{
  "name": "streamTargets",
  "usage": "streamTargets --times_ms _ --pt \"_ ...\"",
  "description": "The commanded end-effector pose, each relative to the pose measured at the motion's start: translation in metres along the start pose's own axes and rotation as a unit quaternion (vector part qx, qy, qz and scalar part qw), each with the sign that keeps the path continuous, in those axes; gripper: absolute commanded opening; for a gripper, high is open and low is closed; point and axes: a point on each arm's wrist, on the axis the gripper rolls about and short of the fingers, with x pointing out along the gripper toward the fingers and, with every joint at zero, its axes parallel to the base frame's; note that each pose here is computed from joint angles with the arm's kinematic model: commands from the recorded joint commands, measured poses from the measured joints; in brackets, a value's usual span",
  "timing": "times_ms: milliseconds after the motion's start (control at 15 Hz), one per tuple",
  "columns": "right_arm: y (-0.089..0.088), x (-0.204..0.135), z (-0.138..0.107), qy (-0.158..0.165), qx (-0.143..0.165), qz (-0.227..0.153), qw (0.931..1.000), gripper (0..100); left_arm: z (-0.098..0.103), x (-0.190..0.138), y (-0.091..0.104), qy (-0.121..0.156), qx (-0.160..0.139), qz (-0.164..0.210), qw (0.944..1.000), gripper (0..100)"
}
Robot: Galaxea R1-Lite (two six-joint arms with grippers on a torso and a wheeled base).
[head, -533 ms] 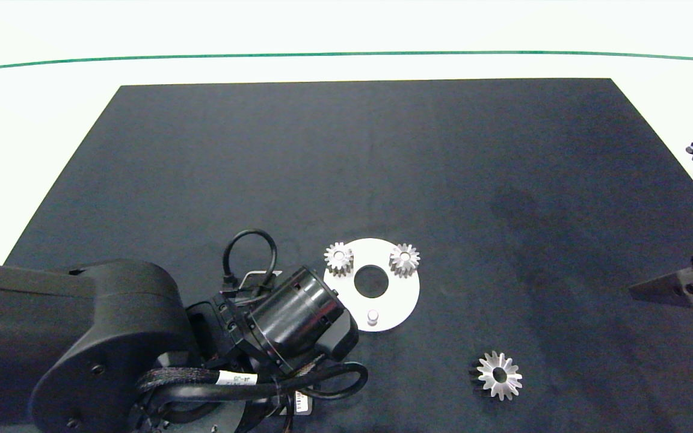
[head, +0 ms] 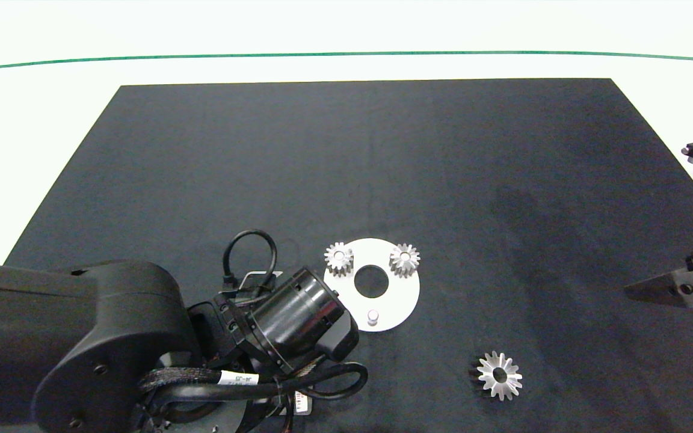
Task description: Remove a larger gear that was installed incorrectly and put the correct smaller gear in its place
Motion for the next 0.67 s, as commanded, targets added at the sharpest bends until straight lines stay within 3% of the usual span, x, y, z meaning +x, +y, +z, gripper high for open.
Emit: streamTargets --times_ms 67,667 --pt "-0.0002 -0.0004 -0.0010 0.002 -0.001 -0.001 1.0000 100 -0.0005 0.0031 -0.0008 -0.005 0.000 0.013 0.9999 60" --pt "0.0003 0.0006 -0.0020 -0.001 -0.007 -0.001 1.0000 100 -0.0015 0.0057 -0.0009 -0.009 0.003 0.024 0.9997 42"
